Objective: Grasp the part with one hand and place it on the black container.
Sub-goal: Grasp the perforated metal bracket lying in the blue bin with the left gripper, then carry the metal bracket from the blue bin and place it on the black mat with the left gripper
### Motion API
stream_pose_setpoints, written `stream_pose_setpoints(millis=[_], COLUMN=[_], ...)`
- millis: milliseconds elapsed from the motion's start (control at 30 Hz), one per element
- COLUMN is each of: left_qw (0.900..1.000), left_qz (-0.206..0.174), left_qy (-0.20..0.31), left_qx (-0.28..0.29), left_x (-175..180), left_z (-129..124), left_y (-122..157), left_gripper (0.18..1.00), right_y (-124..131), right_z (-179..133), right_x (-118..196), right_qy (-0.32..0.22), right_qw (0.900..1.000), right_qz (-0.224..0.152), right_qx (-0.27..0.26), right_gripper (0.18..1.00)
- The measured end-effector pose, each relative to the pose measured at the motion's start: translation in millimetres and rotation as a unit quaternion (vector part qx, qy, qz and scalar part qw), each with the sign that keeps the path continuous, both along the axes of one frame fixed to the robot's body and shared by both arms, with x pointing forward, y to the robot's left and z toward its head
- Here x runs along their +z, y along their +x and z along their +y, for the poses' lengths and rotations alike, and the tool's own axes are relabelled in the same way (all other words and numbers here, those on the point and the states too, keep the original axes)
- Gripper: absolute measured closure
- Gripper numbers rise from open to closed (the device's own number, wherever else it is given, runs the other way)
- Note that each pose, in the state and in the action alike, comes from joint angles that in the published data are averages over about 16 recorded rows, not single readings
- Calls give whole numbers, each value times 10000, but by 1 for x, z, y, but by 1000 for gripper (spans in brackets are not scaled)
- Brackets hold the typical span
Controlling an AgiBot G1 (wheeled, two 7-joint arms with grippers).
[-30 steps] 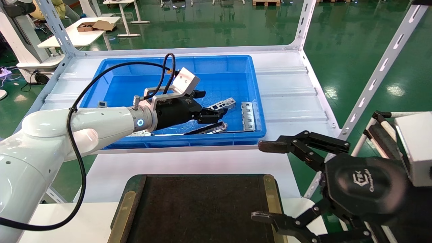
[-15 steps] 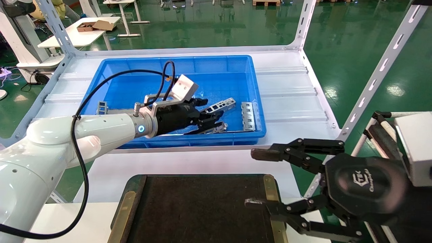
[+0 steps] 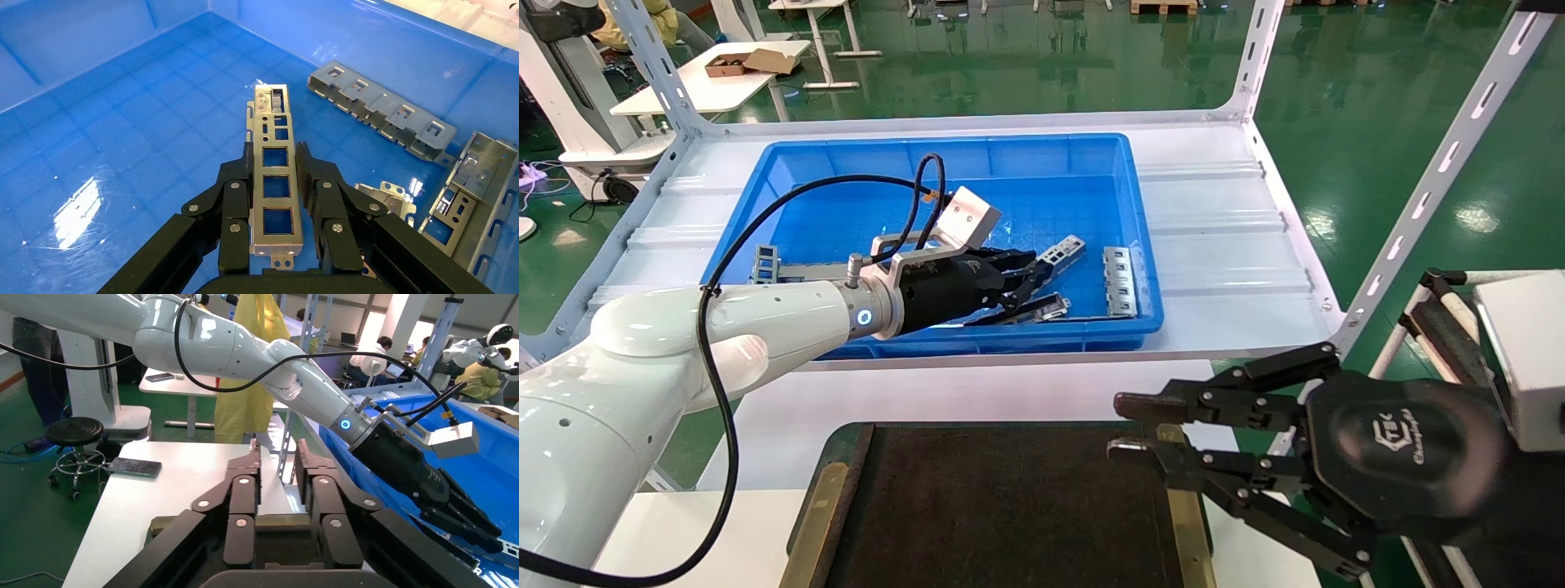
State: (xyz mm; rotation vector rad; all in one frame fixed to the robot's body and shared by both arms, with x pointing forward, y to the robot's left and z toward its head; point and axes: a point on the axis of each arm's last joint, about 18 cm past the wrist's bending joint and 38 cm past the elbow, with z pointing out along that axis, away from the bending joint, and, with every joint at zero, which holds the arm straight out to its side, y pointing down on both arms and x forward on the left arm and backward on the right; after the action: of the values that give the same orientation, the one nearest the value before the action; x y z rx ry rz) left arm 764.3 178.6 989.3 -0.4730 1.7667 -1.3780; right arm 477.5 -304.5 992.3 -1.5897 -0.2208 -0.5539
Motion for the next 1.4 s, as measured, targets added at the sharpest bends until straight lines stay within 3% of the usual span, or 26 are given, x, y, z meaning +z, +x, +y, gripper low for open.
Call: stream_pose_setpoints(millis=[167, 433, 833, 1100, 1400], left_qw=[9999, 9984, 9866, 9756, 9656], left_qz=[-63, -299, -699, -587, -82], left_qy=[-61, -264, -430, -386, -272], left_qx=[-76, -404, -1411, -2080, -2585], left_x=[8, 36, 67, 53, 6], left_z=[-1, -2, 14, 29, 37], left_y=[-2, -14, -56, -89, -130], left_gripper=[835, 864, 865, 865, 865], right_y=[0, 0, 0, 0, 0], right_z=[0, 0, 0, 0, 0], right_x=[0, 0, 0, 0, 0], right_qy=[0, 0, 0, 0, 0], right_qw=[10000, 10000, 10000, 10000, 10000], right_qz=[0, 0, 0, 0, 0], right_qx=[0, 0, 0, 0, 0], right_gripper=[863, 956, 988, 988, 988])
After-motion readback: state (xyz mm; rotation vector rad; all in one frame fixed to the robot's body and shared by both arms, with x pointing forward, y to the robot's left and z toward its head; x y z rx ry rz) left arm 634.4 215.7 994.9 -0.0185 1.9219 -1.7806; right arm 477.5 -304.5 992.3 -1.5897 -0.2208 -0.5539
